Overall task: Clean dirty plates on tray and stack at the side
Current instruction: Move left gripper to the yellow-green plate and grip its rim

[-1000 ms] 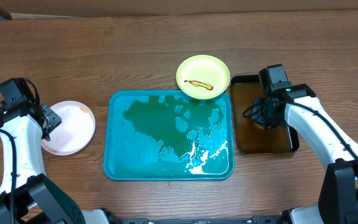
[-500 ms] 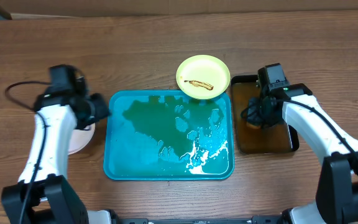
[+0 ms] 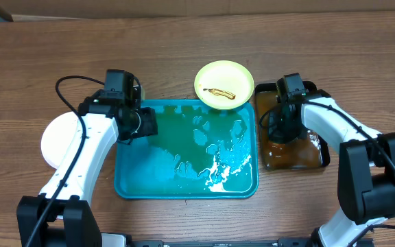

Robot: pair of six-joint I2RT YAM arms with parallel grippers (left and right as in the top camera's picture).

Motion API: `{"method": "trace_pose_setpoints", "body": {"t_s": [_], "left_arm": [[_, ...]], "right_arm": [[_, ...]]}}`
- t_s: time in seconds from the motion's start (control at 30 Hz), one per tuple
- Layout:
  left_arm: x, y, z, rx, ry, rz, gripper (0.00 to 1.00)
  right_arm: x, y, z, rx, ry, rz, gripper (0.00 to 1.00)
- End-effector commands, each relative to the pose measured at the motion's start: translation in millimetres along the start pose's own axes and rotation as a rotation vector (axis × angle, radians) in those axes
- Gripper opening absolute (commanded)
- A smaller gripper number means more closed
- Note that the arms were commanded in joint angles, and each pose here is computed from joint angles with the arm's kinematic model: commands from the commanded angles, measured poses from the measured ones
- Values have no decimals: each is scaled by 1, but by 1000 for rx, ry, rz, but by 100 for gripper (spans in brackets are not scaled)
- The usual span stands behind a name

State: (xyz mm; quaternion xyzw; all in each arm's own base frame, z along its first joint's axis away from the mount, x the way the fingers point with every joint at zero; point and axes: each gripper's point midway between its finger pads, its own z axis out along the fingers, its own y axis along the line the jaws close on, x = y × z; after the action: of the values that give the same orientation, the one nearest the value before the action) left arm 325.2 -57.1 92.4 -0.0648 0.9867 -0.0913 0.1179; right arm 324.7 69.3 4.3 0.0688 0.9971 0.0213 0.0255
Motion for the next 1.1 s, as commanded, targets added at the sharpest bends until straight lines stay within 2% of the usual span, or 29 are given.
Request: {"method": "trace_pose_setpoints", "body": {"t_s": [0.0, 0.17, 0.27, 0.33, 0.43, 0.53, 0.63, 0.73, 0.8, 0.9, 1.07], "left_arm": [[-5, -9, -4, 18, -17, 45, 58], [-5, -10, -3, 20, -16, 47, 57], [-6, -15, -4, 46, -23, 76, 59], [-11, -24, -4, 96, -43, 123, 60], [-21, -39, -7, 169, -86, 165, 69], [-31, -52, -14, 232, -118, 190, 70], [-44, -60, -26, 239, -159, 214, 70], [-61, -72, -44, 240, -224, 267, 76], [-75, -77, -56, 215, -276, 290, 81], [-88, -86, -66, 223, -334, 321, 84], [-105, -94, -74, 240, -410, 337, 87]], "right_arm": [[-9, 1, -13, 12, 0, 2, 4], [-30, 8, -52, -9, -75, 2, 4], [-31, 9, -57, -11, -83, 1, 4], [-26, 7, -52, -5, -65, 1, 4], [-16, 3, -40, 4, -40, 2, 4], [-7, -1, -23, 7, -31, 3, 8], [1, -3, -7, 2, -33, 2, 9], [3, -4, 2, -2, -46, 2, 9], [1, -3, 2, -5, -54, 1, 4], [-3, -2, -6, -8, -62, 1, 4], [-22, 6, -51, -30, -127, 2, 4]]}}
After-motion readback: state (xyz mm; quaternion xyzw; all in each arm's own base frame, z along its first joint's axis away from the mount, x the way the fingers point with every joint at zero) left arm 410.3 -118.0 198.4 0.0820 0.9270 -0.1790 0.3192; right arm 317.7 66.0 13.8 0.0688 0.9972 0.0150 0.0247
